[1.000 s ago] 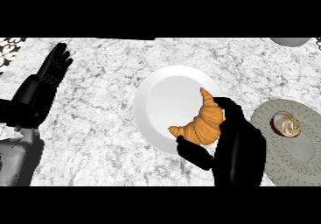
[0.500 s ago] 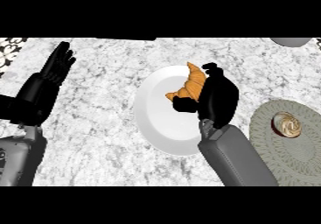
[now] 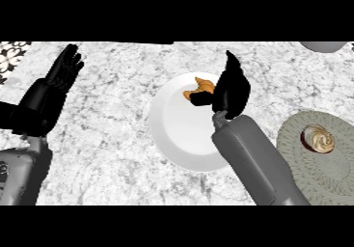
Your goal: Pick the croissant from the placemat and place it in the plate
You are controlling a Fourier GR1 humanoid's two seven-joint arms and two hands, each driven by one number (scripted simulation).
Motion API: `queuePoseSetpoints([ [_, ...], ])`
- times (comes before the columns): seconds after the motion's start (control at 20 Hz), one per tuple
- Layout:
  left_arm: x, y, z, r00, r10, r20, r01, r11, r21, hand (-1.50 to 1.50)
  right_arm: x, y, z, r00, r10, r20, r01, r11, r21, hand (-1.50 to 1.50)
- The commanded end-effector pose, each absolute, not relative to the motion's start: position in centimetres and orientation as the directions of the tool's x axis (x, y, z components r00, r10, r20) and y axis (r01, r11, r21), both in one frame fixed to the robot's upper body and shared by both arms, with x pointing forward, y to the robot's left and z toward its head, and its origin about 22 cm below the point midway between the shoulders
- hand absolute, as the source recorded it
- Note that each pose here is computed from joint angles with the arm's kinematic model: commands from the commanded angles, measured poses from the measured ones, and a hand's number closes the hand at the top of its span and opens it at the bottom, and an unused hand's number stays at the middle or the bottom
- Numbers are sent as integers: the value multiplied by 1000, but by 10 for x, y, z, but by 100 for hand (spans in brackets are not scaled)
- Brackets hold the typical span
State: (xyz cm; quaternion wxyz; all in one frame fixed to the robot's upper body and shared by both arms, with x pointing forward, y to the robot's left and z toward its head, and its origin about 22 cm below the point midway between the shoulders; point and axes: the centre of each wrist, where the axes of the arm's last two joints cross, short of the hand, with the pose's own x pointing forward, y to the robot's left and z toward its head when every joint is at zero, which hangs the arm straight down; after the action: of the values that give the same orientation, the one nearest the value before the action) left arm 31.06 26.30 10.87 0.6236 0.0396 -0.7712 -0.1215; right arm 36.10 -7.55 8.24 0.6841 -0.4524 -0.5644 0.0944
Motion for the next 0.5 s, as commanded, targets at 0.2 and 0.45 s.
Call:
queuePoseSetpoints([
  [0.2,314,259,103,-211,-225,951,60,968,242,0,385,-72,97,205,419,885,628,637,-447,-150],
  [0.45,303,269,94,-183,-213,960,56,972,226,0,363,-70,84,135,321,937,671,666,-325,-150],
])
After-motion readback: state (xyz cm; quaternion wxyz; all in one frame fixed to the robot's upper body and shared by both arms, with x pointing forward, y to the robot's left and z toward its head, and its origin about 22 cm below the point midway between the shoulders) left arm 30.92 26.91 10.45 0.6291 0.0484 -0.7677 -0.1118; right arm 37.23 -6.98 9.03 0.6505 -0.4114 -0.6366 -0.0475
